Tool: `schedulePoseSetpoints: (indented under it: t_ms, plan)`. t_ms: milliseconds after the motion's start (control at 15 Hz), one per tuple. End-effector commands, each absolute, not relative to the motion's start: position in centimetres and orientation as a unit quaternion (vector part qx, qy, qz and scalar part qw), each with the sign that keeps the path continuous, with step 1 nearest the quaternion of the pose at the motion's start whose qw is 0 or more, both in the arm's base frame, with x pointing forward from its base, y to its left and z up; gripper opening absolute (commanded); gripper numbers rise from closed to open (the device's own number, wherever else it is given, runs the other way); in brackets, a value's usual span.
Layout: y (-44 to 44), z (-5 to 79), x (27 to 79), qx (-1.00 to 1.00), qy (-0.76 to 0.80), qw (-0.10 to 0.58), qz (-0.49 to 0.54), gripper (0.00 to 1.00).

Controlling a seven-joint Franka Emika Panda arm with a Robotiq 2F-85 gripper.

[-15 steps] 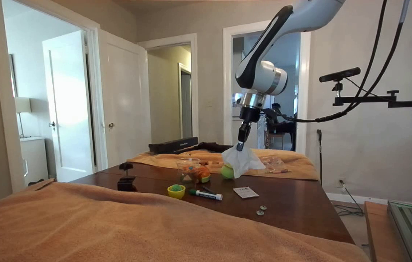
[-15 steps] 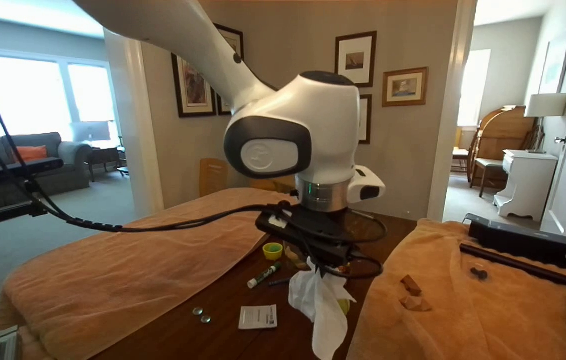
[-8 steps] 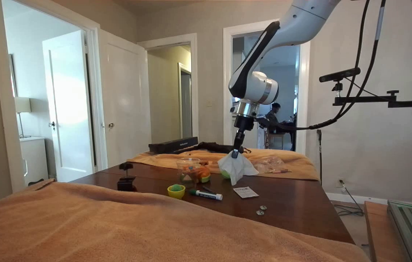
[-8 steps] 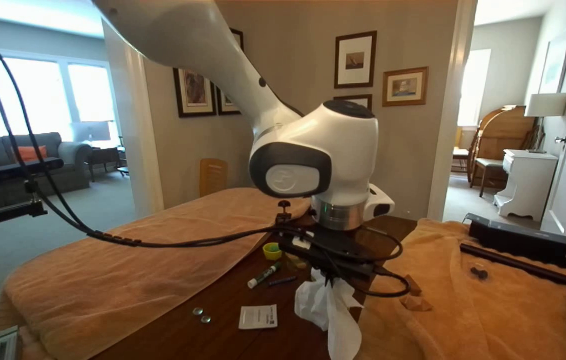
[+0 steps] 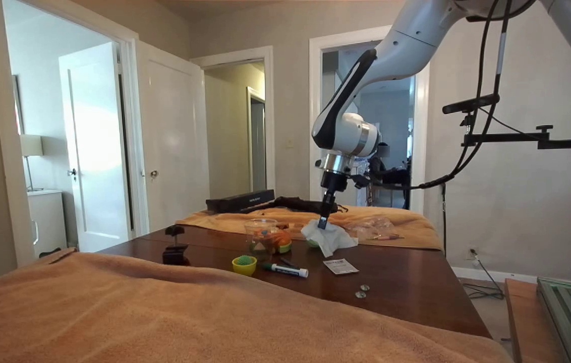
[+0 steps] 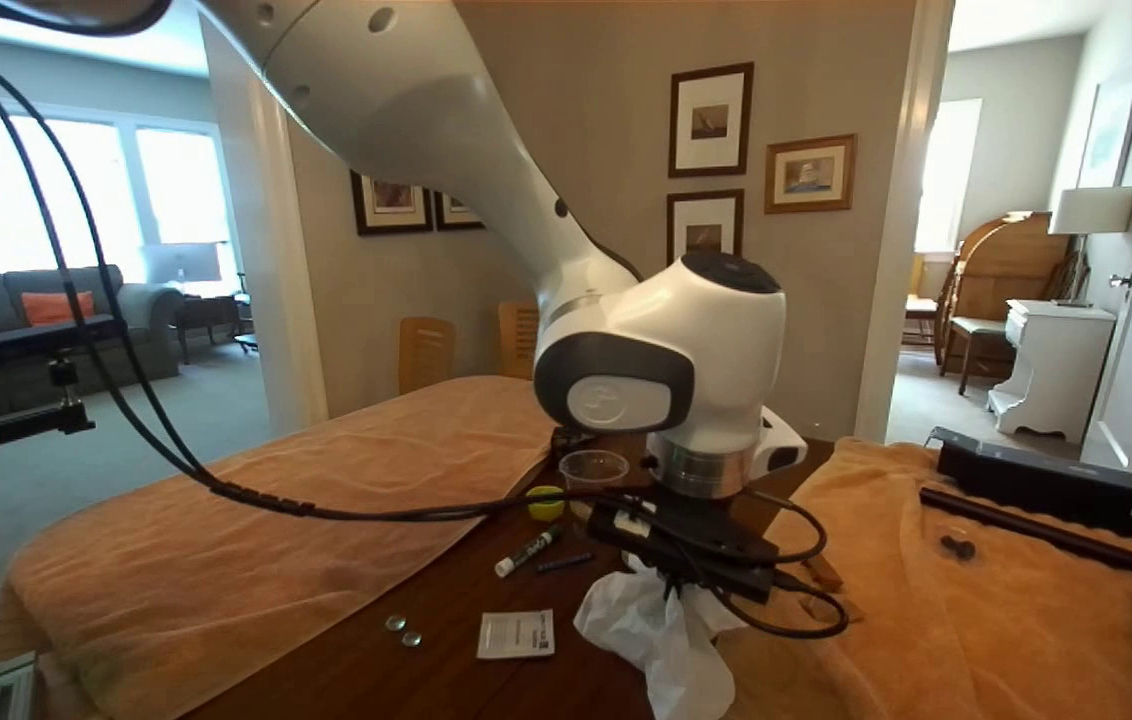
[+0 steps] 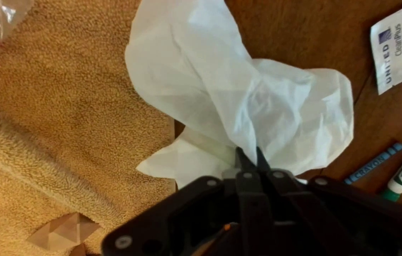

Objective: Use the paper towel to wipe the tennis ball

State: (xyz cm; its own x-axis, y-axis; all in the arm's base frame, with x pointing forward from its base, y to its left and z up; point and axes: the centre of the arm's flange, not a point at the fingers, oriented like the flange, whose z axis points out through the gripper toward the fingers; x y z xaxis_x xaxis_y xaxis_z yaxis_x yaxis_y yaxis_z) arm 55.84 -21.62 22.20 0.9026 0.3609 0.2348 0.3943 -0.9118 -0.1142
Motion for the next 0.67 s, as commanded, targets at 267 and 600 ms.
schedulePoseSetpoints:
  t_ms: [267, 600]
  plan:
    - [-23.05, 21.2, 57.31, -0.969, -0.202, 0.051, -0.13, 0.0]
    - [-22.29, 21.08, 56.81, -0.968, -0.212, 0.047, -0.127, 0.0]
